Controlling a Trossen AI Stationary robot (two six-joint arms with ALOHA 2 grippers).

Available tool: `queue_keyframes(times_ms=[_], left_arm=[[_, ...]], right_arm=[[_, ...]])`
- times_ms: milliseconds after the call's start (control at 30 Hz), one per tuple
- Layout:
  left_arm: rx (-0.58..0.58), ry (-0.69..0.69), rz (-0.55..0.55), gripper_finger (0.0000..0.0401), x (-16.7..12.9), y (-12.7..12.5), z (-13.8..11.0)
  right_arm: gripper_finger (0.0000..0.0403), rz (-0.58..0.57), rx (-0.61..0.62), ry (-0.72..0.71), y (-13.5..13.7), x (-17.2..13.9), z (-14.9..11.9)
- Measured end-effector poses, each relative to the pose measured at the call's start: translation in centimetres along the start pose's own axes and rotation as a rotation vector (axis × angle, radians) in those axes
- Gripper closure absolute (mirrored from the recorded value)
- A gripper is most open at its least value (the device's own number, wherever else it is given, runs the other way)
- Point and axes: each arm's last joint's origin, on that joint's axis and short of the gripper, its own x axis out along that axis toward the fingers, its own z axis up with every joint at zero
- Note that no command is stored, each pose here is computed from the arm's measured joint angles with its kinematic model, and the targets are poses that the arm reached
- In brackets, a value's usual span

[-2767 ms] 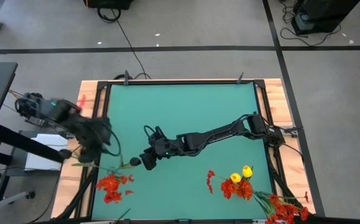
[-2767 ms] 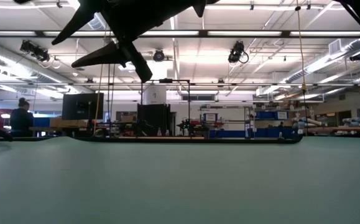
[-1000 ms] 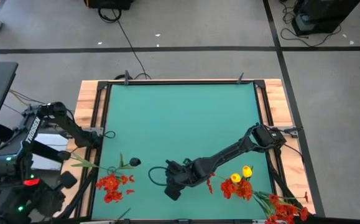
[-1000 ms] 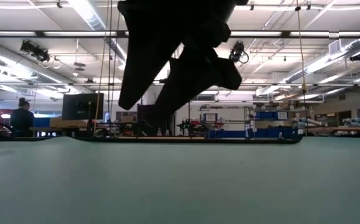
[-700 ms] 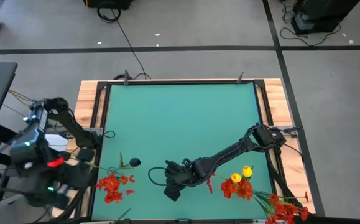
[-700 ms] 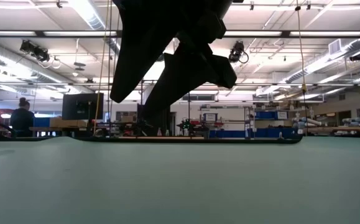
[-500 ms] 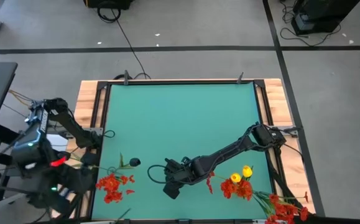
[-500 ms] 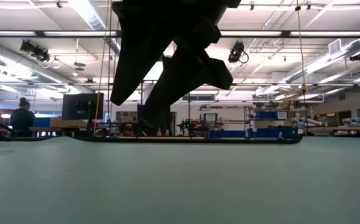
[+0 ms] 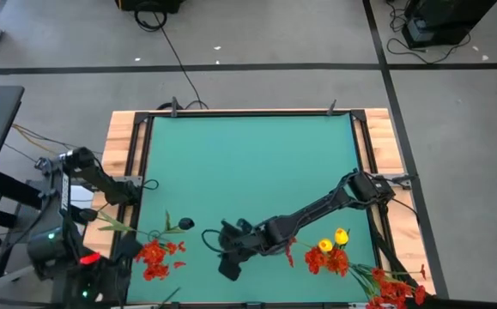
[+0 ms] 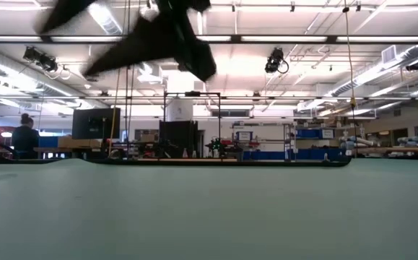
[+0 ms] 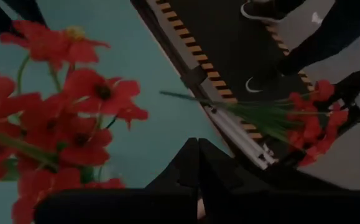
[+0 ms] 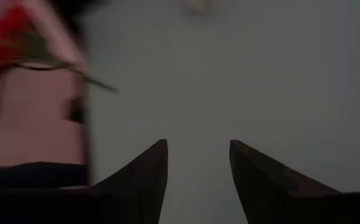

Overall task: Sort flowers into vase by color
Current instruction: Put the red flowers into the transparent flower vase

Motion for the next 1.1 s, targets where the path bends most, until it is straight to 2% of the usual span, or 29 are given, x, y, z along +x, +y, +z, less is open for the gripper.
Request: queue_keyframes(times_ms=[67,200,400,767,1100], left_arm=[[-0.01,-0.018,-0.012,0.0392,0.3,-0.3,0.3],[-0.017,-0.045,-0.029,0.0392,1.6,-1.4,1.2],[-0.002,0.01,0.005,0.0392,4.8,-2.7,2.0],[-0.042,-0.021,-0.022,0.0392,9.6,-5.4,3.5],[-0.065,0.027,-0.032,0.0392,12.7,-7.5,3.1]], right_arm=[[0.0222,0.027,-0.056,-0.034,0.6,-0.1,0.1],[0.0222,-0.002,-0.115,-0.064,0.5,-0.1,0.2],[0.0222,-0.056,-0.089,-0.098,-0.3,0.0,0.8],[0.0222,-0.066,-0.081,-0.077,-0.6,0.1,0.8],[0.0222,-0.039,-0.078,-0.009,0.0,-0.1,-0.2]])
